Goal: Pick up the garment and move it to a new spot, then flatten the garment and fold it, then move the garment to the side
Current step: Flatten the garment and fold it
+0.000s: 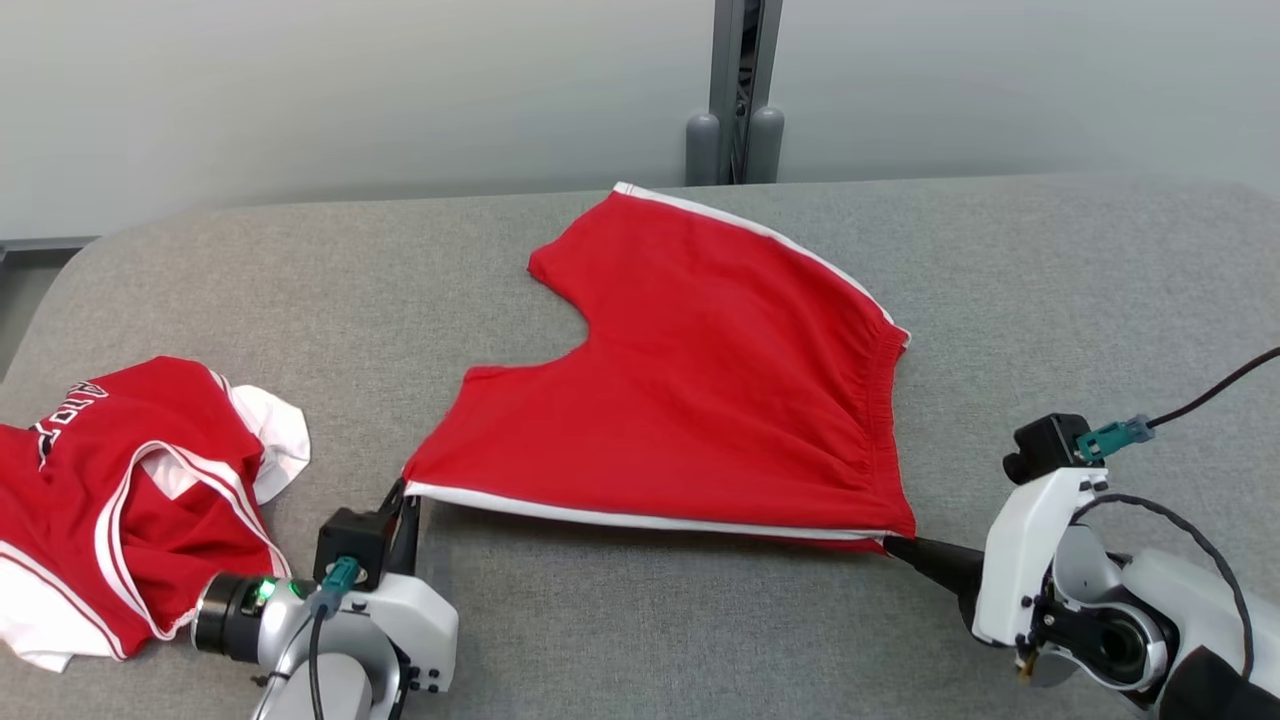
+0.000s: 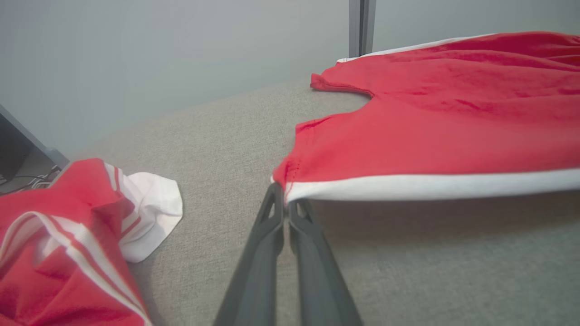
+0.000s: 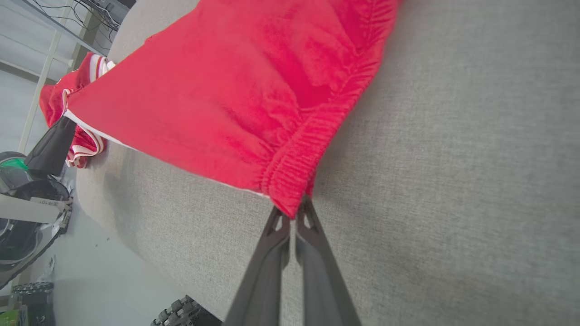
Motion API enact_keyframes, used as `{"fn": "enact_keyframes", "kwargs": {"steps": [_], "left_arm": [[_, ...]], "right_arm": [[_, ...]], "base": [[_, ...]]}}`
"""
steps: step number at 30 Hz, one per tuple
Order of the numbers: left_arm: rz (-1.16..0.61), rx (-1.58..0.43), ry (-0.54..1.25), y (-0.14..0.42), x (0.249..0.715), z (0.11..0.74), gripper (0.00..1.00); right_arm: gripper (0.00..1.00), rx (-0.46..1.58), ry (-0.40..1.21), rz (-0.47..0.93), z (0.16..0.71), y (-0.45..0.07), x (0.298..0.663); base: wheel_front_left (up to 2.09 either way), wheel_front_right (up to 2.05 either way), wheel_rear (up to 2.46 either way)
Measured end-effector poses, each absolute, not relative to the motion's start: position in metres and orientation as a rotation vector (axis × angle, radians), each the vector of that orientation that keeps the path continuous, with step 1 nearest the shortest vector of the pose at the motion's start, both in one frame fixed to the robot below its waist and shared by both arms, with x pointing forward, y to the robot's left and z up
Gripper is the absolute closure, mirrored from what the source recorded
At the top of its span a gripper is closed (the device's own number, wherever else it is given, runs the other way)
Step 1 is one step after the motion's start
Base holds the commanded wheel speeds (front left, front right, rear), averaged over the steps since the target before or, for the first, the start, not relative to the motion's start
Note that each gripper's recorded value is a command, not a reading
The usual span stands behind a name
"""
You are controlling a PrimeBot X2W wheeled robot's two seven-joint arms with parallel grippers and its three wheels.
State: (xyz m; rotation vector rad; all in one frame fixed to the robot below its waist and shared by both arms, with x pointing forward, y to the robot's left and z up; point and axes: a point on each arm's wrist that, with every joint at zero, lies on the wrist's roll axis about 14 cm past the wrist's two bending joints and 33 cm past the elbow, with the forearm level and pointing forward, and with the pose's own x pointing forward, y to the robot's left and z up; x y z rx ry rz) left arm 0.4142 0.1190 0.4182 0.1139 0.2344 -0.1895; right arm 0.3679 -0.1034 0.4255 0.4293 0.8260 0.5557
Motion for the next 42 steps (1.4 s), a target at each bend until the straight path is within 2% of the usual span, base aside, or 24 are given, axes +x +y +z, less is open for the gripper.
{"fn": "enact_keyframes", "kwargs": {"steps": [11,25,32,42], "left_arm": [[-0.21,0.107,0.24,0.112,0.374,0.412,1.0],[-0.133,0.081,0.212,0.131,0.351,0.417,1.0],[-0.131,0.118,0.188,0.138,0.359,0.423,1.0],[-0.159,0.172,0.09,0.128,0.428,0.455,1.0]], "right_arm": [[1.0,0.397,0.867,0.605,0.423,-0.104,0.331],[1.0,0.42,0.925,0.667,0.42,-0.097,0.289],[1.0,0.449,0.918,0.682,0.424,-0.09,0.291],[1.0,0.553,0.8,0.657,0.452,-0.087,0.336]], "base": [[0.0,0.0,0.0],[0.0,0.0,0.0],[0.0,0.0,0.0],[0.0,0.0,0.0]]}}
